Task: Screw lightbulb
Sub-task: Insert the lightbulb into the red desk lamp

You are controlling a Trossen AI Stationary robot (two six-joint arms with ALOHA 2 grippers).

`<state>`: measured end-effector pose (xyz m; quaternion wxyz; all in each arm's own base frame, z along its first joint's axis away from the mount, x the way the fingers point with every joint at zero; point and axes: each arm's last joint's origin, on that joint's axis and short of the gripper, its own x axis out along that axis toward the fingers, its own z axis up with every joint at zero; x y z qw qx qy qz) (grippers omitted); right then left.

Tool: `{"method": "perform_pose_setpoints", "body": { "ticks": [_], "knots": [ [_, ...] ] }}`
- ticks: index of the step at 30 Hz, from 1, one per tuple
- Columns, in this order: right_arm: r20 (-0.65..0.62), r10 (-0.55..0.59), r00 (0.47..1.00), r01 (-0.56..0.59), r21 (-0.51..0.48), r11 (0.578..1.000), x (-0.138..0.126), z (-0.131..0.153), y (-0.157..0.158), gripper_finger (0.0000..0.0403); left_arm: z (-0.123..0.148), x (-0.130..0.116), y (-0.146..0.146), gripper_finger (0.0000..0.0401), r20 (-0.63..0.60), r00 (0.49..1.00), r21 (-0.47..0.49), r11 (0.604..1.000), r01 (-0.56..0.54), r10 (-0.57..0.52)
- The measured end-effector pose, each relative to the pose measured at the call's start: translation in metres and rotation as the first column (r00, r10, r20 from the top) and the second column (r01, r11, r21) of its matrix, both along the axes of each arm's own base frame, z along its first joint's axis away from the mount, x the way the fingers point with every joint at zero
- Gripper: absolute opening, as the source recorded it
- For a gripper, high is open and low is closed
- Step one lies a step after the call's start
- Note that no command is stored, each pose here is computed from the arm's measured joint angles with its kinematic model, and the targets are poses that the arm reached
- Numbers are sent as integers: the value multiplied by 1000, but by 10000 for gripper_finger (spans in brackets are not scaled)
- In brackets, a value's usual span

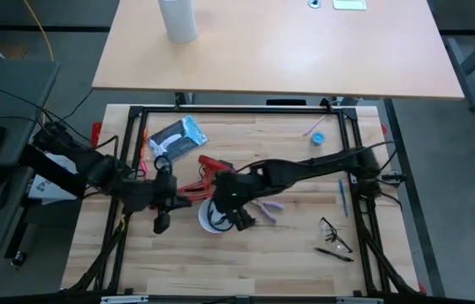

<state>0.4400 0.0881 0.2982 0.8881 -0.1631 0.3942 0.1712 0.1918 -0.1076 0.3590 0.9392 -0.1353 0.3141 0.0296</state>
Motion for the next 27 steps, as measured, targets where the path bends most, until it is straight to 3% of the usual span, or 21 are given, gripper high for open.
{"method": "perform_pose_setpoints", "body": {
  "ticks": [11,15,27],
  "knots": [
    [-183,165,969,-189,-125,974,28,-25,11,305,-11,1,-20,0,-17,998,20,998,-52,52],
    [-202,170,965,-214,-220,952,32,-38,14,305,-12,2,-21,0,-13,998,32,998,-60,61],
    [-251,148,957,-227,-322,919,31,-46,12,299,-12,2,-20,0,2,997,61,995,-80,80]
  ]
}}
